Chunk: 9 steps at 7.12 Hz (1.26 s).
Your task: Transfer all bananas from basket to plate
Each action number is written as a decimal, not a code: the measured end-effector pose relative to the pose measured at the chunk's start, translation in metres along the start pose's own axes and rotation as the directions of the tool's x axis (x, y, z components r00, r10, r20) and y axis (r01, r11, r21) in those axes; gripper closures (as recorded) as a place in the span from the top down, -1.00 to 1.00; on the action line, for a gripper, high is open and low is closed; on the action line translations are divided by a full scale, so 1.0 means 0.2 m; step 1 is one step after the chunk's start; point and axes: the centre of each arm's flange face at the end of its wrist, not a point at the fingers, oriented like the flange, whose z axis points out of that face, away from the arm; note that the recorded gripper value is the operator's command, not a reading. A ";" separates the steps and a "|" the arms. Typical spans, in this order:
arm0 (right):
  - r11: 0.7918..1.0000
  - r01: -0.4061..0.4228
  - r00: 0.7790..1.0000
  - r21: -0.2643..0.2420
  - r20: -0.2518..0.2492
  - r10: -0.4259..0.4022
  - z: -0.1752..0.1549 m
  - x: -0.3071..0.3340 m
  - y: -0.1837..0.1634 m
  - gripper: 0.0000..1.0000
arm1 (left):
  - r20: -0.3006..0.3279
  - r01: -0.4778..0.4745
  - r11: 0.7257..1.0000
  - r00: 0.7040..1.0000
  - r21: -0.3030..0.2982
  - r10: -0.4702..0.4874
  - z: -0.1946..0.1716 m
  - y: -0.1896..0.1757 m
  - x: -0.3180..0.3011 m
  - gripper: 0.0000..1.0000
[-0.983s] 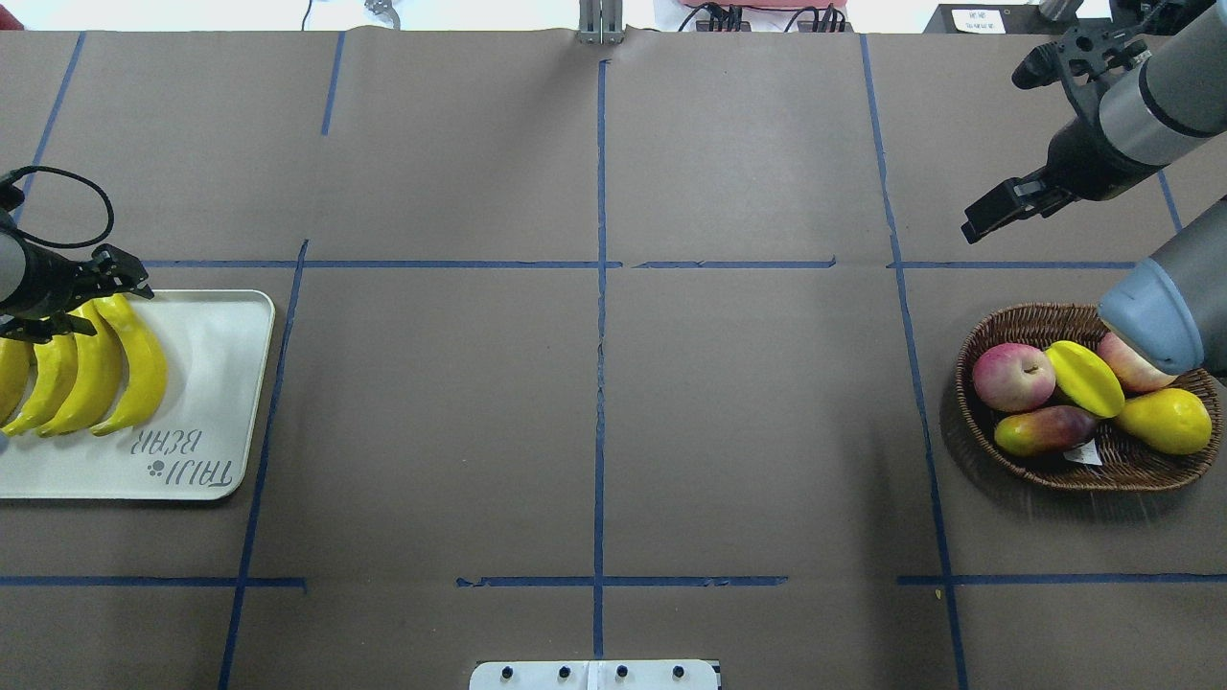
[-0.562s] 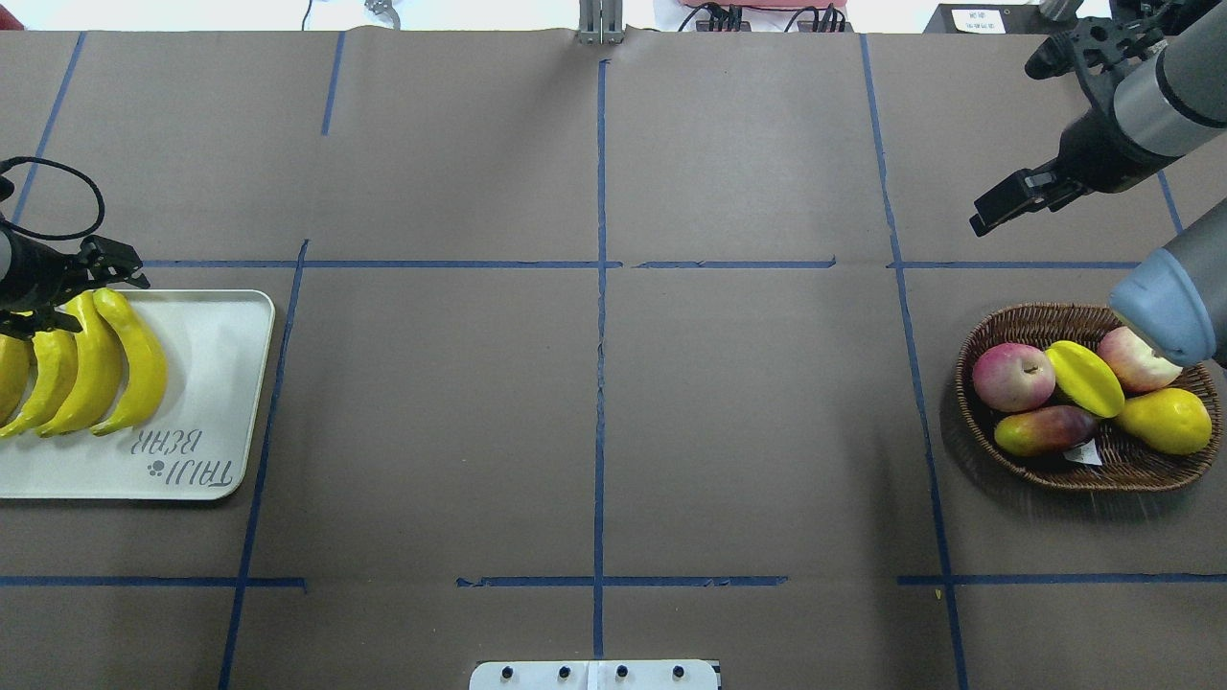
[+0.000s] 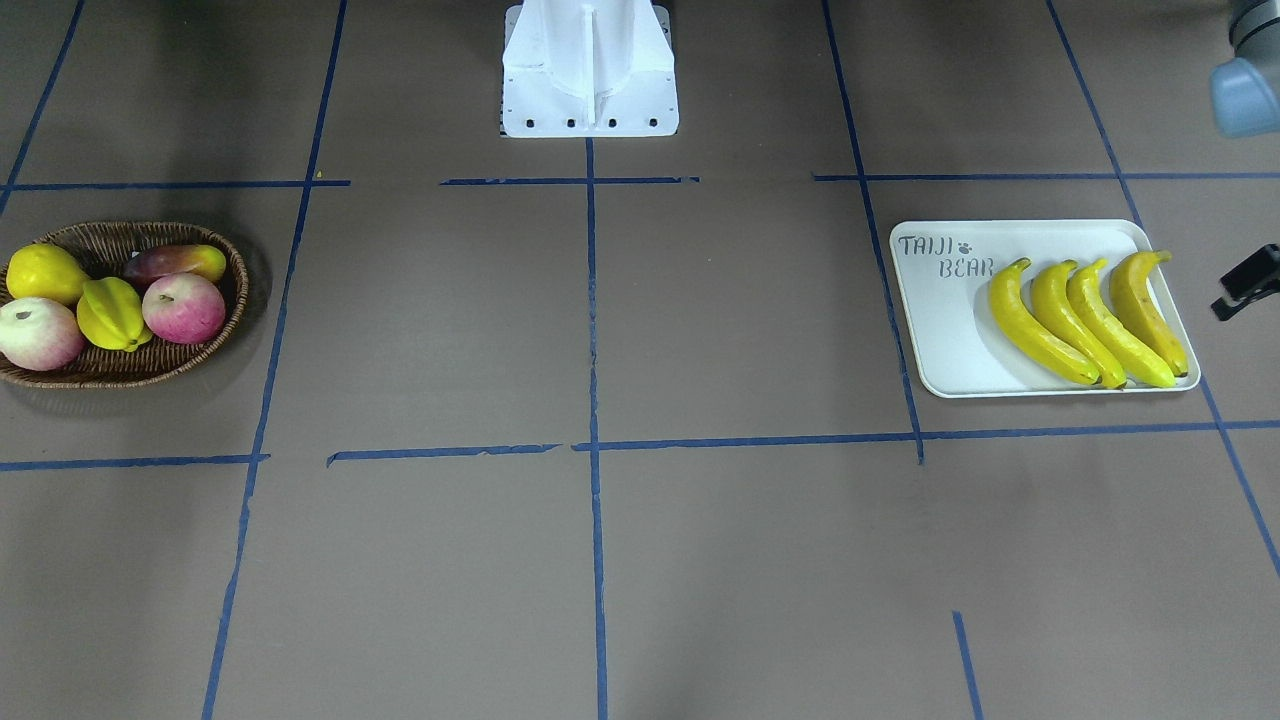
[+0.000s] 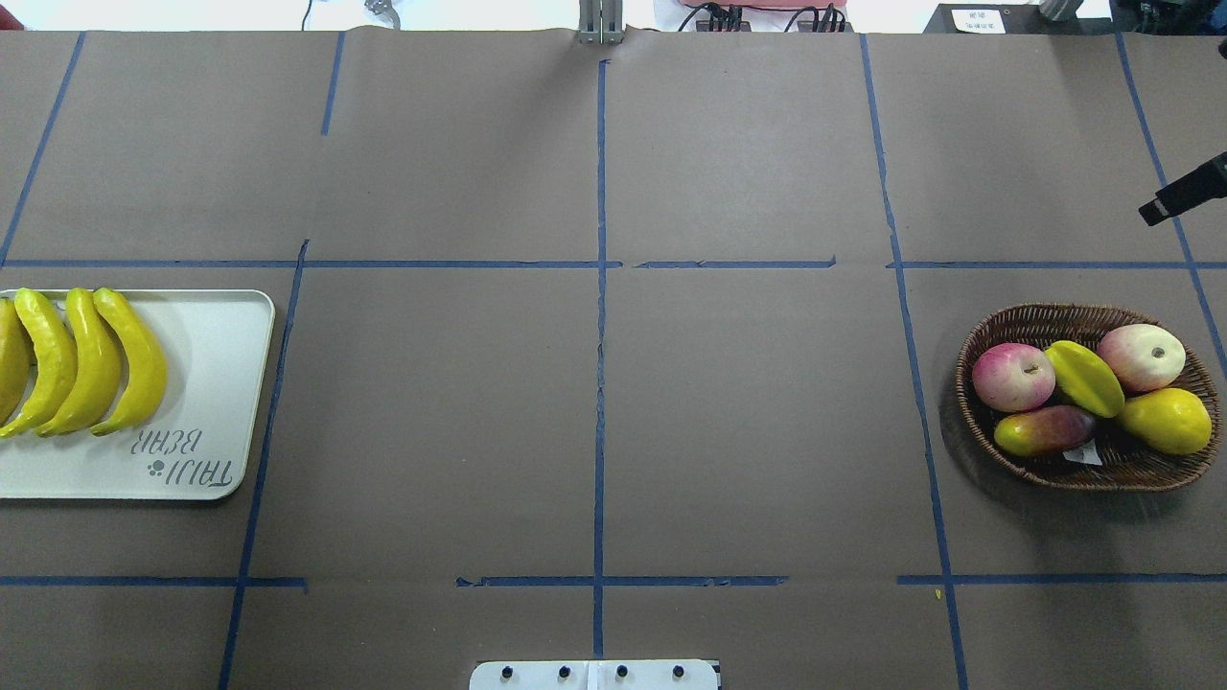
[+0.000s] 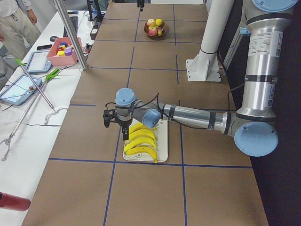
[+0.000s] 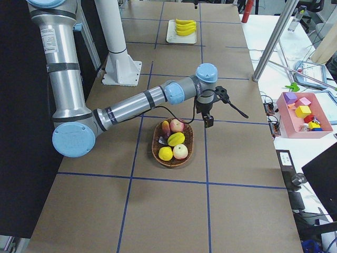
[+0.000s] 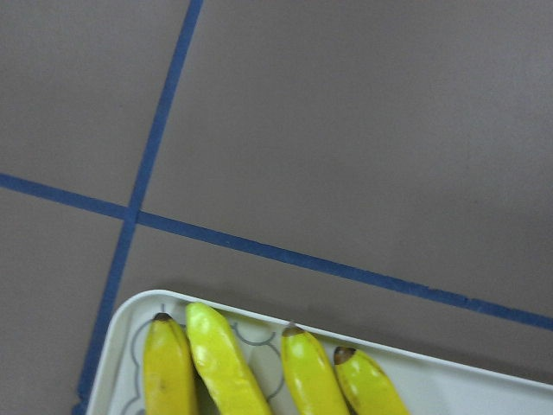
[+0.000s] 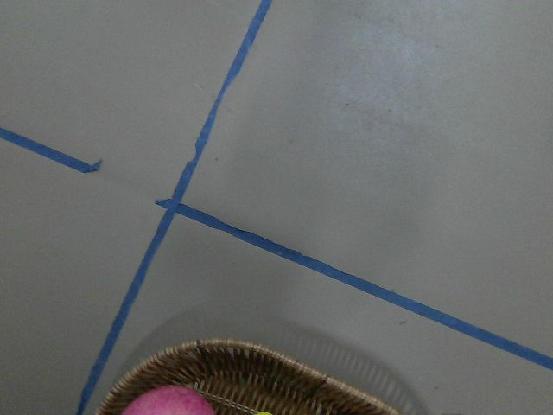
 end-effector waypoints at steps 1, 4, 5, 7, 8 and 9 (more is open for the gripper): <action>1.000 0.020 1.000 -0.013 -0.012 -0.020 -0.03 0.14 0.06 0.98 | 0.020 -0.077 0.996 0.997 -0.046 0.078 -0.06 0.02 -0.14 1.00; 0.998 0.030 0.999 -0.062 0.024 -0.028 0.01 0.70 0.29 0.98 | -0.070 -0.083 0.993 0.995 -0.086 0.077 -0.15 0.11 -0.36 1.00; 0.997 0.001 1.000 -0.077 0.028 0.001 0.04 0.82 0.38 0.97 | -0.089 -0.097 0.991 0.992 -0.088 0.089 -0.15 0.15 -0.39 1.00; 0.991 -0.100 0.994 -0.092 0.023 0.103 0.07 0.95 0.52 0.98 | -0.095 -0.123 0.988 0.989 -0.092 0.114 -0.13 0.20 -0.44 1.00; 0.985 -0.143 0.989 -0.093 0.018 0.145 0.06 0.98 0.55 0.98 | -0.081 -0.116 0.989 0.991 -0.092 0.108 -0.14 0.21 -0.48 1.00; 0.982 -0.164 0.986 -0.092 0.014 0.166 0.06 0.98 0.56 0.99 | -0.041 -0.114 0.990 0.993 -0.088 0.111 -0.15 0.22 -0.52 1.00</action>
